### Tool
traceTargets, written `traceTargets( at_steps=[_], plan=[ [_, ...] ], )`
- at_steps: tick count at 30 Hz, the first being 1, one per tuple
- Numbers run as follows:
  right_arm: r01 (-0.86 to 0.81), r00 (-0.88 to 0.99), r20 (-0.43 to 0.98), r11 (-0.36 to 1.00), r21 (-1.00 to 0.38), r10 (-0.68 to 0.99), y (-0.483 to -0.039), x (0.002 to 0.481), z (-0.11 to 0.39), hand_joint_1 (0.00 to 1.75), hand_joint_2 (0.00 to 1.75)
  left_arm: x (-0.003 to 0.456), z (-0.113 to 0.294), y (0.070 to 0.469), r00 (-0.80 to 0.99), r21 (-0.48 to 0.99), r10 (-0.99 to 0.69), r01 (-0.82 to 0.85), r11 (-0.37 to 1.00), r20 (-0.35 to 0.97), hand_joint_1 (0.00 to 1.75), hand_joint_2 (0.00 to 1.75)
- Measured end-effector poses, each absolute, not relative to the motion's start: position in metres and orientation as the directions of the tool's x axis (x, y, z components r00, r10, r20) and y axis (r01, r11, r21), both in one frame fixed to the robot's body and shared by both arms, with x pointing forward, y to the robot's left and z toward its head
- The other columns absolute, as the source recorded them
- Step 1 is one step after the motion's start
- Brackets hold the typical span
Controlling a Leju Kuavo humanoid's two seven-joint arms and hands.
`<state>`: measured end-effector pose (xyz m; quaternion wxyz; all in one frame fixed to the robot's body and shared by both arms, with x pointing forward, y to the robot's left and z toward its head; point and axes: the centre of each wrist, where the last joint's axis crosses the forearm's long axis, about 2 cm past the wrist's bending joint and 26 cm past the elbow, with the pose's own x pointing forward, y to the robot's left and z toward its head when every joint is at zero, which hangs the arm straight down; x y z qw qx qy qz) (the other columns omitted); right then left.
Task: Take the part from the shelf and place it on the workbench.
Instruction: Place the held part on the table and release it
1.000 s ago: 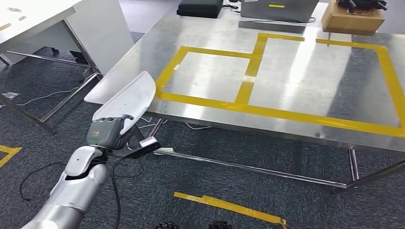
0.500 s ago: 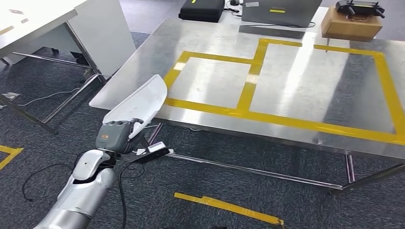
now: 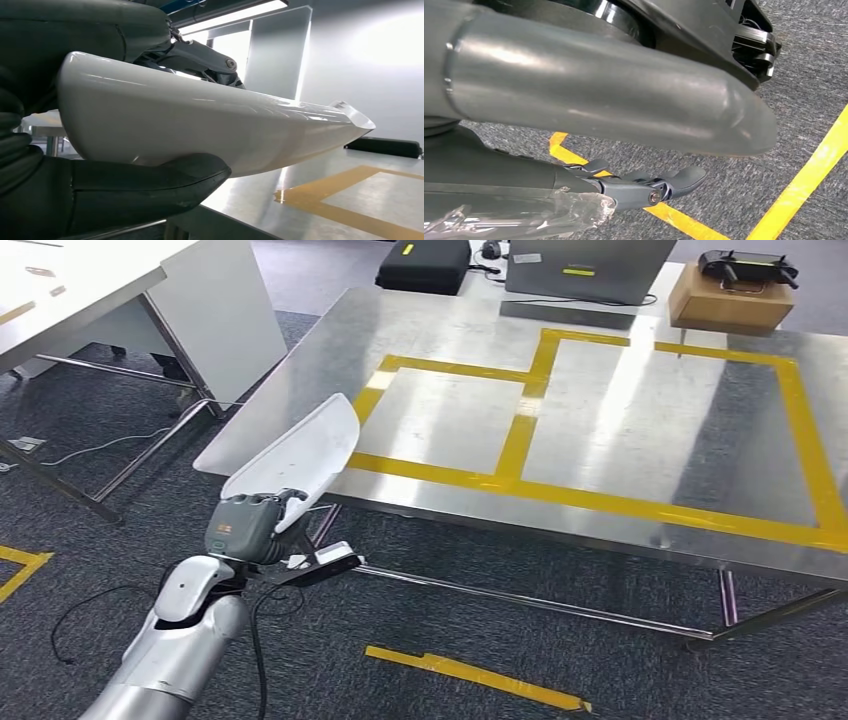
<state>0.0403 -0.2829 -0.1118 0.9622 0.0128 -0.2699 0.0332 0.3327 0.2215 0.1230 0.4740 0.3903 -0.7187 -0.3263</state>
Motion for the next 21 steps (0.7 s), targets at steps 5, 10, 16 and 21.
traceTargets(
  at_steps=[5,10,16,21],
  plan=[
    [-0.072,0.851,0.522,0.997,0.005,0.059,-0.2829,0.0404,-0.1118,0.00,0.00,0.3317,0.1264,0.2208,-0.256,0.839,-0.872,-0.258,0.478,0.418,1.75,1.75],
    [-0.074,0.850,0.523,0.997,0.004,0.061,-0.2829,0.0406,-0.1117,0.00,0.00,0.3315,0.1285,0.2205,-0.262,0.840,-0.872,-0.260,0.476,0.413,1.75,1.75],
    [-0.080,0.849,0.524,0.997,0.003,0.067,-0.2828,0.0414,-0.1116,0.00,0.00,0.3311,0.1289,0.2213,-0.262,0.844,-0.875,-0.258,0.470,0.407,1.75,1.75],
    [-0.085,0.849,0.524,0.996,0.001,0.072,-0.2834,0.0415,-0.1116,0.00,0.00,0.3304,0.1295,0.2189,-0.263,0.846,-0.875,-0.254,0.469,0.406,1.75,1.75]
  ],
)
